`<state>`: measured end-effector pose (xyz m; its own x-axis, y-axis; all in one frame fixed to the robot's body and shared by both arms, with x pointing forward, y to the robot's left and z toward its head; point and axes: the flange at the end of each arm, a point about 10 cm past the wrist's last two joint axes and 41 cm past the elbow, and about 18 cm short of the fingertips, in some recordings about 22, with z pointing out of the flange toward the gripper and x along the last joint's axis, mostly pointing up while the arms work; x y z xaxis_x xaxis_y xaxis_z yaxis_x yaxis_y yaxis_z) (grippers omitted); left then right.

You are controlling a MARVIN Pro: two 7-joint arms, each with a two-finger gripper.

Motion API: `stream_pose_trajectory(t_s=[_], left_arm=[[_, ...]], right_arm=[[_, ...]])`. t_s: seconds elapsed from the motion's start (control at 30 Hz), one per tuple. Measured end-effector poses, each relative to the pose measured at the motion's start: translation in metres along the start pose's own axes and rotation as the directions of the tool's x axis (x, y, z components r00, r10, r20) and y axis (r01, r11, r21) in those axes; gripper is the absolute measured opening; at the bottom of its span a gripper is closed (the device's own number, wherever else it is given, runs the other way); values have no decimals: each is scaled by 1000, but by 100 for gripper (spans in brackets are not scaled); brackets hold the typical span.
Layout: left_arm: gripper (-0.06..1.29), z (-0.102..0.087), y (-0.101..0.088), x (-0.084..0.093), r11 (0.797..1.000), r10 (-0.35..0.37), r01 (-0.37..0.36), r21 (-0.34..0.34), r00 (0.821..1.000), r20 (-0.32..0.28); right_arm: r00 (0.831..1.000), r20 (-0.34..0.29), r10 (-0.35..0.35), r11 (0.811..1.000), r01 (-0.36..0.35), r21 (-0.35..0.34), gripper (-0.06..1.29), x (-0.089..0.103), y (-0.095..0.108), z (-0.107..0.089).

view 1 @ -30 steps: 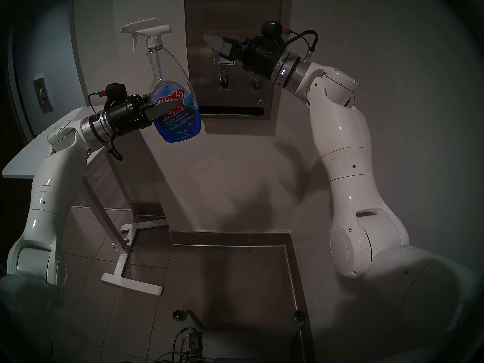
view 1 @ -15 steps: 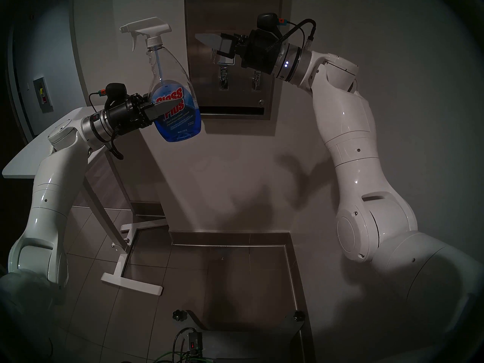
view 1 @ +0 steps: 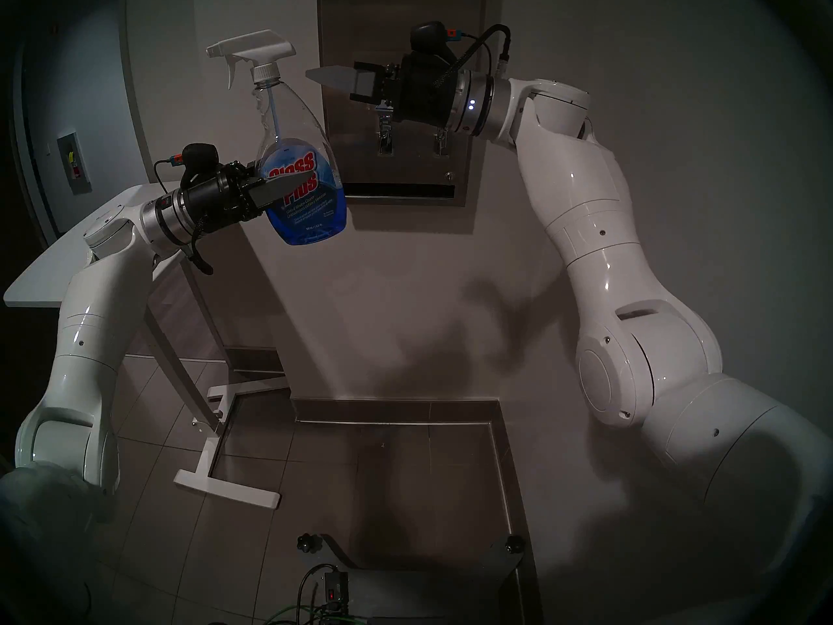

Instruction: Pick up the cleaner bottle and spray the cleaner onto the surface

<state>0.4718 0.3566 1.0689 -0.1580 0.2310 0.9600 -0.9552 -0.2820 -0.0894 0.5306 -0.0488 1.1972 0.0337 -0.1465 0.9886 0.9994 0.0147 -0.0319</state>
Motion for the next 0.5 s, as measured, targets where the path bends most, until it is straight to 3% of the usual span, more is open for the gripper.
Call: stream_pose_trajectory(t_s=[0.5], left_arm=[[66,-3,-3,-2,1000,-4,4,6,1000,3]], right_arm=[[996,73,59,998,-61,26,125,-7,15,31]])
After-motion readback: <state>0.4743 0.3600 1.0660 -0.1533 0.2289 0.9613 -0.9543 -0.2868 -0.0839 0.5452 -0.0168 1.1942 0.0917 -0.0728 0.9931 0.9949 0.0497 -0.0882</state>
